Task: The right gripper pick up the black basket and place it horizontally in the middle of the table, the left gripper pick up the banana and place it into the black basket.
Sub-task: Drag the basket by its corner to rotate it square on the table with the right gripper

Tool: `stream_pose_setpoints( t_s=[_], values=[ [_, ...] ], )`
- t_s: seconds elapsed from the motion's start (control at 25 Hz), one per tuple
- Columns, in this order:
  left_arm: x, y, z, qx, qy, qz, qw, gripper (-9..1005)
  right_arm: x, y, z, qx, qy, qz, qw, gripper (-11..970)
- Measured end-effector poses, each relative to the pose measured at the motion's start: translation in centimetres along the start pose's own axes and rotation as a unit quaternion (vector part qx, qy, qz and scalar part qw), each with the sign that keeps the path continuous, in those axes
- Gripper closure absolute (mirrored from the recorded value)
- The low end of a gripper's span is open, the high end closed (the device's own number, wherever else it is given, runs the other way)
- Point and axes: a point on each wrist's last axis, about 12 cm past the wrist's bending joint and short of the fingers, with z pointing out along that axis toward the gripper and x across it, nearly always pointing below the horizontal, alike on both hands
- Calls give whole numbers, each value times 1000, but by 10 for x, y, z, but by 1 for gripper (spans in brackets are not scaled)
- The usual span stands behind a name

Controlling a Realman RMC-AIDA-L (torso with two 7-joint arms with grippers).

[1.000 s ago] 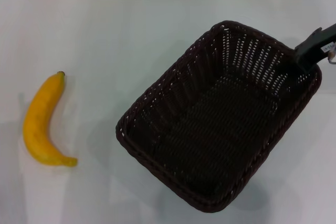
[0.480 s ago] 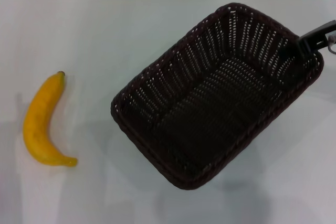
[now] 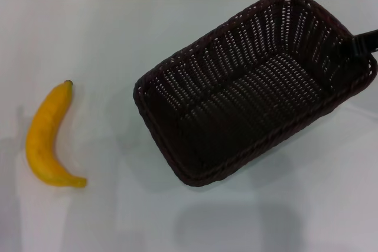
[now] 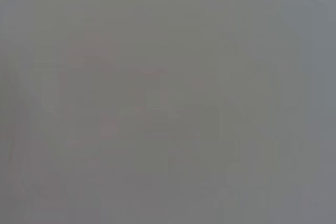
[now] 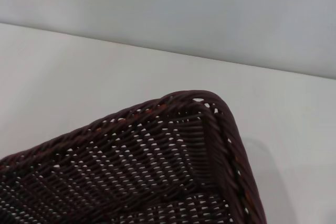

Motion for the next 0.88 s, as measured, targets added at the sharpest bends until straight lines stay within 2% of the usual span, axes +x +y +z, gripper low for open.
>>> stream_pose_setpoints(
  t_s=[0.2,0.6,0.88],
  values=[
    [0,1,0,1,-1,0,1000,111,2,-1,-3,-15,-9,16,1000,794],
    [-1,2,7,7,-5,-12,1000,111,12,-40,-27,9,-54,96,994,794],
    [0,0,10,10,-6,-15,1000,111,24,-54,-33,-6,-67,140,988,793]
  ],
)
